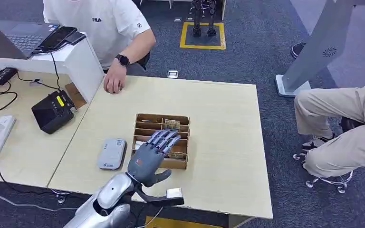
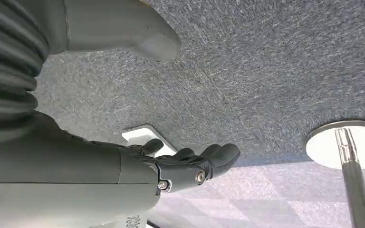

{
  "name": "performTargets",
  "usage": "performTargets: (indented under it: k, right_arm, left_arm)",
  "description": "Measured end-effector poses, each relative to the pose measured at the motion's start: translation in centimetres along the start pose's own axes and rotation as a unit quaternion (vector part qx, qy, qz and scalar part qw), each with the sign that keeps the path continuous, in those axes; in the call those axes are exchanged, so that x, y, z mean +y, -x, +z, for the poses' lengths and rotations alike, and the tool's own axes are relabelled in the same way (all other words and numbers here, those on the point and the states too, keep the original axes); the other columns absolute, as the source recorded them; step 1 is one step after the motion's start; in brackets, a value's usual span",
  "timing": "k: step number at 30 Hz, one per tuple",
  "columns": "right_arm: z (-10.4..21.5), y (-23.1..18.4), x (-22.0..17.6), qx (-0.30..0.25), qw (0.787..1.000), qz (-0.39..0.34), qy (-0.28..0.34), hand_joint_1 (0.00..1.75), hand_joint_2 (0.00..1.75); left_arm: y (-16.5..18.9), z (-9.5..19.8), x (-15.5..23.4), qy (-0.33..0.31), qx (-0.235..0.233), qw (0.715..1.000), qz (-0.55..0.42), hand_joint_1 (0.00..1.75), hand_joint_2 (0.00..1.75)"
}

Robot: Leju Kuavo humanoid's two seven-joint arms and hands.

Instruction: Pass the card to the sensor for recognition and then transmit it.

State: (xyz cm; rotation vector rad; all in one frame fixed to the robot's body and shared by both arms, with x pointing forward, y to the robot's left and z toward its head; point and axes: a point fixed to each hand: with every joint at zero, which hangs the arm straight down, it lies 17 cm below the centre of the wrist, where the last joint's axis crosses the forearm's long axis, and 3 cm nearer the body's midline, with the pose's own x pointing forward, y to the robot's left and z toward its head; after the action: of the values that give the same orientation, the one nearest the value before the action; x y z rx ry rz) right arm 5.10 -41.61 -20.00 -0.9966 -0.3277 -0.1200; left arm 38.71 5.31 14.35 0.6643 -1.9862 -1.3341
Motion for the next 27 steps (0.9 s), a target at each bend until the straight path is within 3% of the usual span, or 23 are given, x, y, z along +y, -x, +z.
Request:
performTargets:
  k: [11,27]
  right_arm:
    - [0.0,-0.1,0.0,-0.002,1.0,-0.002,0.001,0.0,1.75]
    - [0.1,-0.4,0.1,-0.009,1.0,-0.002,-0.001,0.0,1.75]
  left_arm:
    - [-2.1,-0.3,1.0,-0.008,-0.024,1.0,0.017,0.0,1.75]
    - [-2.2,-0.2,-0.1,0.016,-0.02,1.0,0.012,0.0,1.75]
